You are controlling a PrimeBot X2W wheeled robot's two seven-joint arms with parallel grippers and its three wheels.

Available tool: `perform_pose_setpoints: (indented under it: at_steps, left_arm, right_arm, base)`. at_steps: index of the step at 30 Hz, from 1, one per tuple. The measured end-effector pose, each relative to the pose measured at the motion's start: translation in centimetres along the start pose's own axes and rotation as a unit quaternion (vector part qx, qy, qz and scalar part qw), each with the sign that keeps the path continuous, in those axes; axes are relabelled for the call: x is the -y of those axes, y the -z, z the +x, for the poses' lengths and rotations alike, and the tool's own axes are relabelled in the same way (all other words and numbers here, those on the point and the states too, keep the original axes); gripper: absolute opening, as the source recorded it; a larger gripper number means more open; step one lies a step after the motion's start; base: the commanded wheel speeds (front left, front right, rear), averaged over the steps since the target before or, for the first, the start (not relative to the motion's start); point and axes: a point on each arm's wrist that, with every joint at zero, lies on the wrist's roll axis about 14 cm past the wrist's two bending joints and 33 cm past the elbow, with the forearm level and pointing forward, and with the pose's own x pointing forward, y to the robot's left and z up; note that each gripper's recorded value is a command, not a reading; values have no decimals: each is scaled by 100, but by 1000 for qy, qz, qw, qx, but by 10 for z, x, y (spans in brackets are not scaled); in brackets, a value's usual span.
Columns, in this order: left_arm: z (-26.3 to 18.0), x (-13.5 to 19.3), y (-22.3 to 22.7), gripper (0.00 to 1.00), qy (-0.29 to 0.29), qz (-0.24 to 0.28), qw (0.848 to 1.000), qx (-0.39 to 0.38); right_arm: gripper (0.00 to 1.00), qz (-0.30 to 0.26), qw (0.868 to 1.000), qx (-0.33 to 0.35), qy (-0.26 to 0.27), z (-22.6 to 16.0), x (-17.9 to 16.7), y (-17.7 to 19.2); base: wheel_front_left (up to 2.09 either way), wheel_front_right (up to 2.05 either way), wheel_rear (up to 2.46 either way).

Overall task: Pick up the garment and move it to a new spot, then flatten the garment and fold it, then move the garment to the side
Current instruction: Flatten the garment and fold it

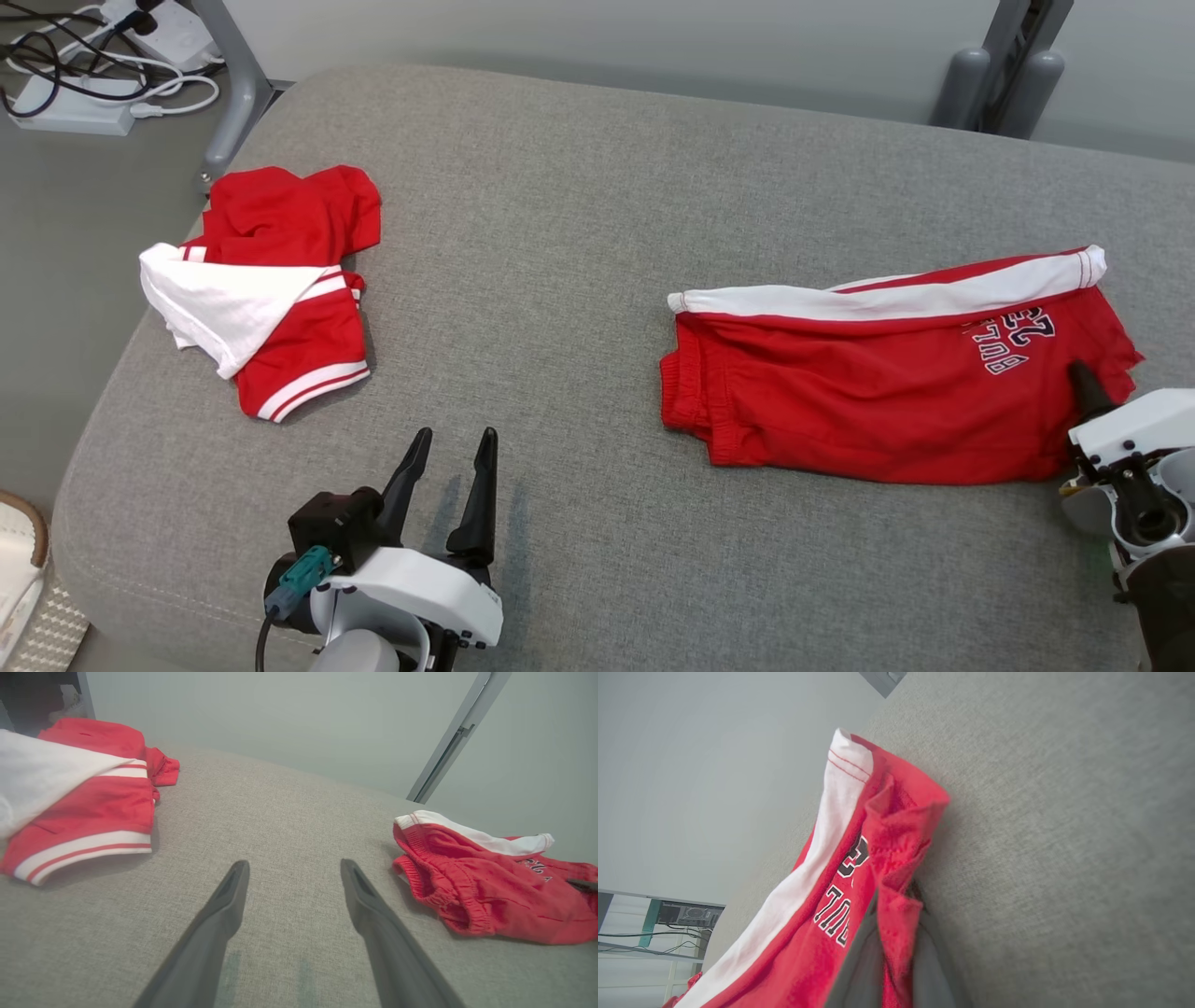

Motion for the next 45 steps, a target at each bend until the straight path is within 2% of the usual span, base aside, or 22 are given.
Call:
perform_pose_setpoints:
  at_steps: [7, 13, 19, 25, 29, 32, 35, 40, 45]
  left_arm:
    - [-1, 6, -6, 100, 10, -1, 1000, 10]
    - [-3, 16, -8, 100, 26, -2, 1000, 15]
    - [-8, 24, -6, 100, 38, -2, 999, 15]
    - [-11, 32, -8, 100, 52, -3, 998, 18]
    - [-10, 35, -9, 100, 57, -3, 998, 20]
    - [-11, 37, -10, 100, 59, -3, 998, 22]
    - [-13, 32, -13, 100, 49, -33, 998, 26]
    - [-17, 30, -17, 100, 45, -34, 998, 33]
    - [-21, 25, -19, 100, 36, -38, 998, 37]
  right_arm:
    - [0, 16, 999, 46, 2, -21, 8, -11]
    - [0, 15, 993, 116, 14, -47, 28, -41]
    - [0, 2, 991, 131, 41, -75, 58, -39]
    - [0, 7, 986, 137, 95, -100, 99, -37]
    - [0, 3, 984, 142, 109, -105, 107, -37]
    - [0, 1, 983, 162, 92, -103, 93, -47]
    - [0, -12, 982, 178, 57, -99, 68, -54]
    - [0, -25, 980, 195, -22, -94, 12, -57]
    - [0, -24, 976, 189, -105, -94, -44, -44]
  base:
    - [0, 0, 0]
    - [0, 0, 0]
    - [0, 0, 0]
    - [0, 0, 0]
    - [0, 0, 0]
    - [0, 0, 0]
    - [0, 0, 0]
    - [0, 0, 0]
    - [0, 0, 0]
